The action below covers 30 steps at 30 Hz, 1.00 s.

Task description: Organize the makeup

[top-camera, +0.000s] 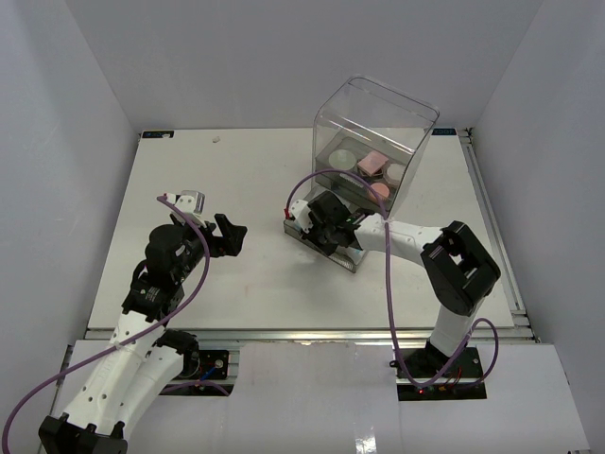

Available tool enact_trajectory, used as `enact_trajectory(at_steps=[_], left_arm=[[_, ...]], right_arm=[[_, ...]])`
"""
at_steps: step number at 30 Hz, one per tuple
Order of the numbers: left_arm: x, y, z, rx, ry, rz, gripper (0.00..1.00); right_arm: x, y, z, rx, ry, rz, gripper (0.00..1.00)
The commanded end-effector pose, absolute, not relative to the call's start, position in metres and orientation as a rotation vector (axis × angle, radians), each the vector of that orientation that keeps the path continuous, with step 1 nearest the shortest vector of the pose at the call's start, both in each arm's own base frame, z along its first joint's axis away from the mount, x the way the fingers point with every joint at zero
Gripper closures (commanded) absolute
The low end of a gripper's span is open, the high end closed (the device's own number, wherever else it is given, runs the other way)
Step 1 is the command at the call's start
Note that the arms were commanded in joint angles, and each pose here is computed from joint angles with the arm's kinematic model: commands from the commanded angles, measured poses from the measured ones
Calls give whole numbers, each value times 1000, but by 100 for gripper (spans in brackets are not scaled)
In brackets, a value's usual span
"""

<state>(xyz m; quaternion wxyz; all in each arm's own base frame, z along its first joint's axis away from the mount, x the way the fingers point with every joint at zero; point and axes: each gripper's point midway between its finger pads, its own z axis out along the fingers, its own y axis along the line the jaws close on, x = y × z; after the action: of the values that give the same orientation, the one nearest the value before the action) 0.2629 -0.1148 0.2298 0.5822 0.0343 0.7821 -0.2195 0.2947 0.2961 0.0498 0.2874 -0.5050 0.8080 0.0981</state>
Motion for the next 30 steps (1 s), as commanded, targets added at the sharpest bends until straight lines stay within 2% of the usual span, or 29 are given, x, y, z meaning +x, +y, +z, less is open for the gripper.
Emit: enact_trajectory(at_steps=[1, 30], left_arm=[[264, -112, 233, 72, 1807, -502, 2], [264, -113, 232, 76, 1806, -503, 2]], right_arm=[[314, 298, 94, -1382, 2009, 218, 92], [312, 279, 100, -1430, 1971, 34, 92]])
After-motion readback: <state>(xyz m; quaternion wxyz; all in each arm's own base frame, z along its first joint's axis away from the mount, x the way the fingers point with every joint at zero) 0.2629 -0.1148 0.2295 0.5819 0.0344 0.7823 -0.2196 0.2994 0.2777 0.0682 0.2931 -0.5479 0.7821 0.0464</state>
